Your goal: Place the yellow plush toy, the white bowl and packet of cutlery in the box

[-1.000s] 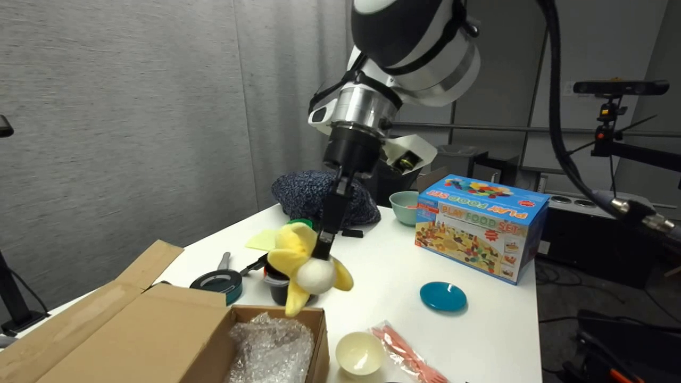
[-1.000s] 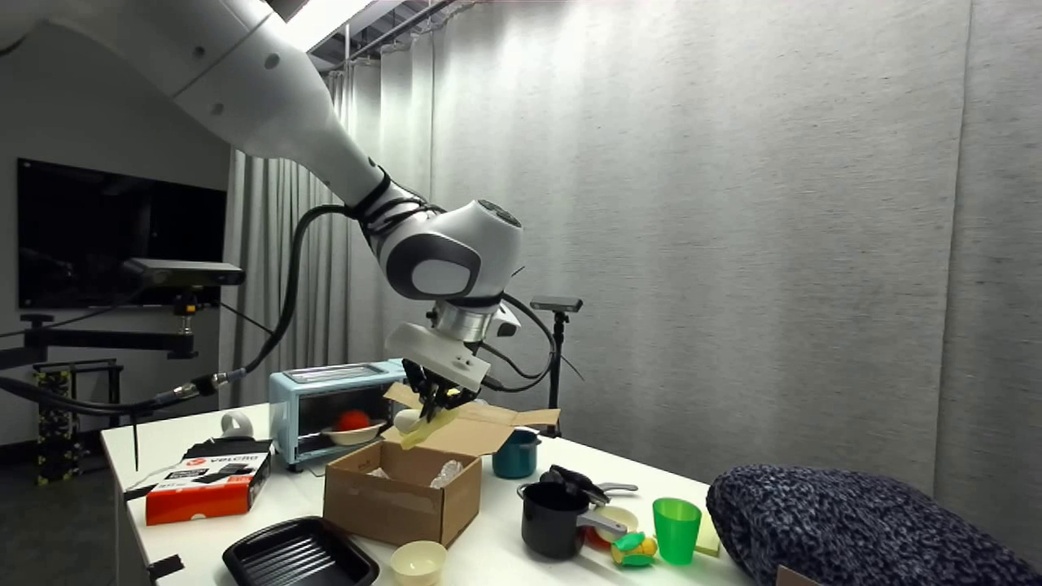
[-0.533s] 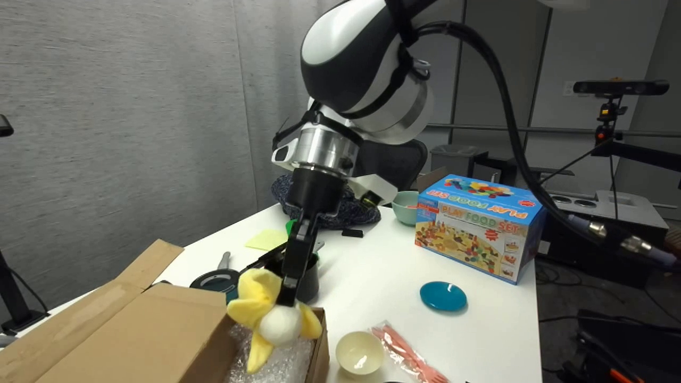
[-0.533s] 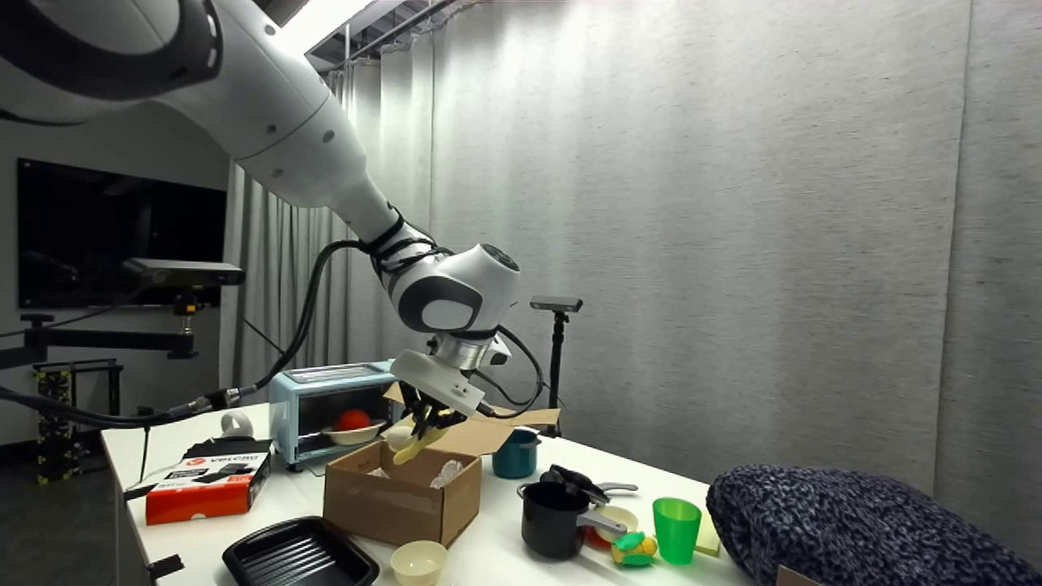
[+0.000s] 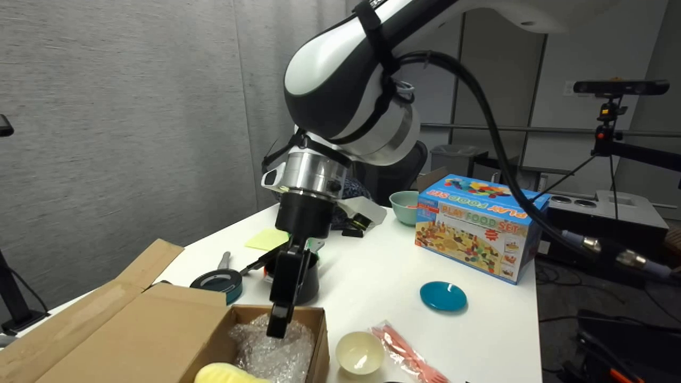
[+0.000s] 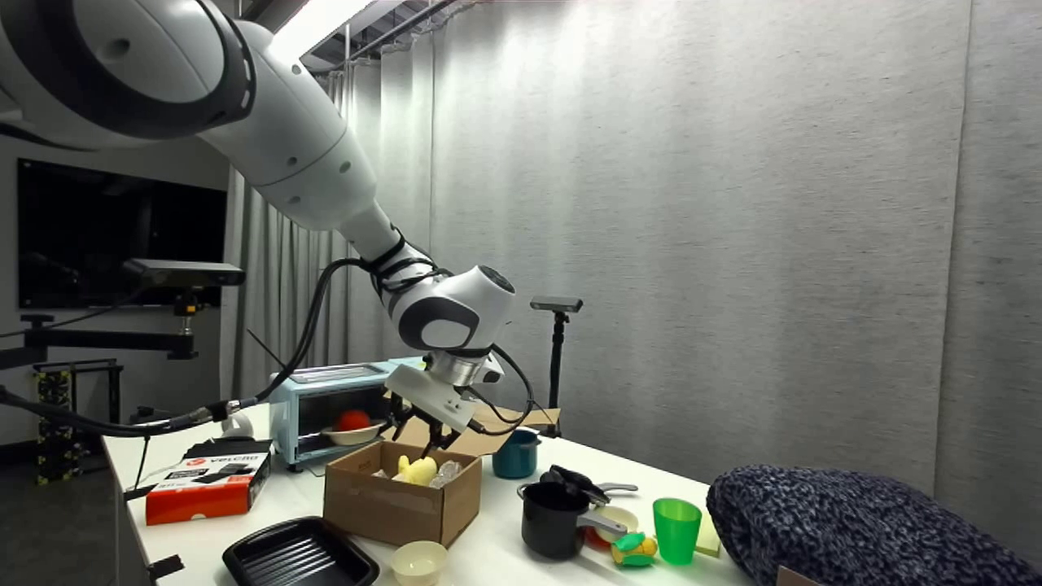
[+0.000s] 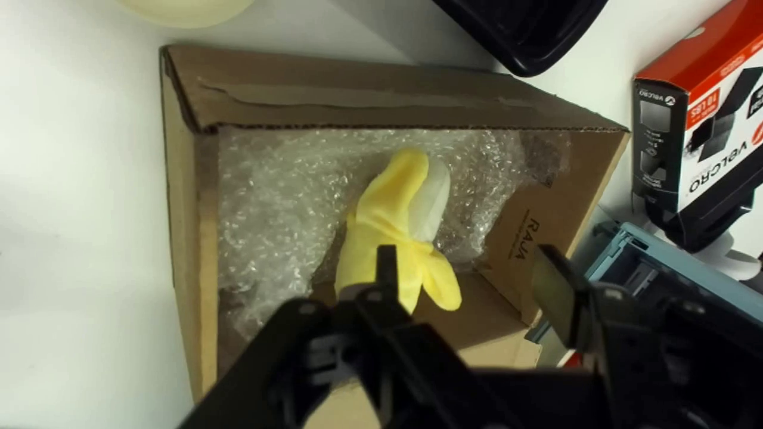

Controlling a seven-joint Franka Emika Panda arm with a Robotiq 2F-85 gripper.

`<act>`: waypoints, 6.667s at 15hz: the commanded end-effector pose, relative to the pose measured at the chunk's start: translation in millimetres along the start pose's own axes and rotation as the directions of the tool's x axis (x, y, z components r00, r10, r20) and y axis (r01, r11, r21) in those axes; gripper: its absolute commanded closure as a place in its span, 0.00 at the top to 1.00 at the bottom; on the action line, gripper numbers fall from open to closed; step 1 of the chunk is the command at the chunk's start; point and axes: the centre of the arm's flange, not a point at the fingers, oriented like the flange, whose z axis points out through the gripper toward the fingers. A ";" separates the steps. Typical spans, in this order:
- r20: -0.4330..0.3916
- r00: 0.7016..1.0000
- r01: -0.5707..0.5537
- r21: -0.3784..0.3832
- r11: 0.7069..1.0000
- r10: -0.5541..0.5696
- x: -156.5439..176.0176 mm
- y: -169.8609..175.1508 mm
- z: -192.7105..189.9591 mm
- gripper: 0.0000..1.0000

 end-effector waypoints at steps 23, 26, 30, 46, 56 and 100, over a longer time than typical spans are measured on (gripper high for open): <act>-0.012 0.885 -0.461 -0.172 0.870 0.466 -182.7 70.7 -91.0 1.00; -0.075 0.866 -0.500 -0.121 0.858 0.494 -188.8 83.4 -67.2 1.00; -0.158 0.826 -0.557 -0.077 0.827 0.541 -186.1 95.6 -42.7 1.00; -0.068 0.833 -0.554 -0.117 0.824 0.550 -122.5 118.8 48.9 0.86; -0.050 0.855 -0.517 -0.132 0.846 0.516 -108.4 118.7 49.7 0.05; -0.086 0.972 -0.216 0.021 0.976 0.217 -61.8 39.4 -51.6 1.00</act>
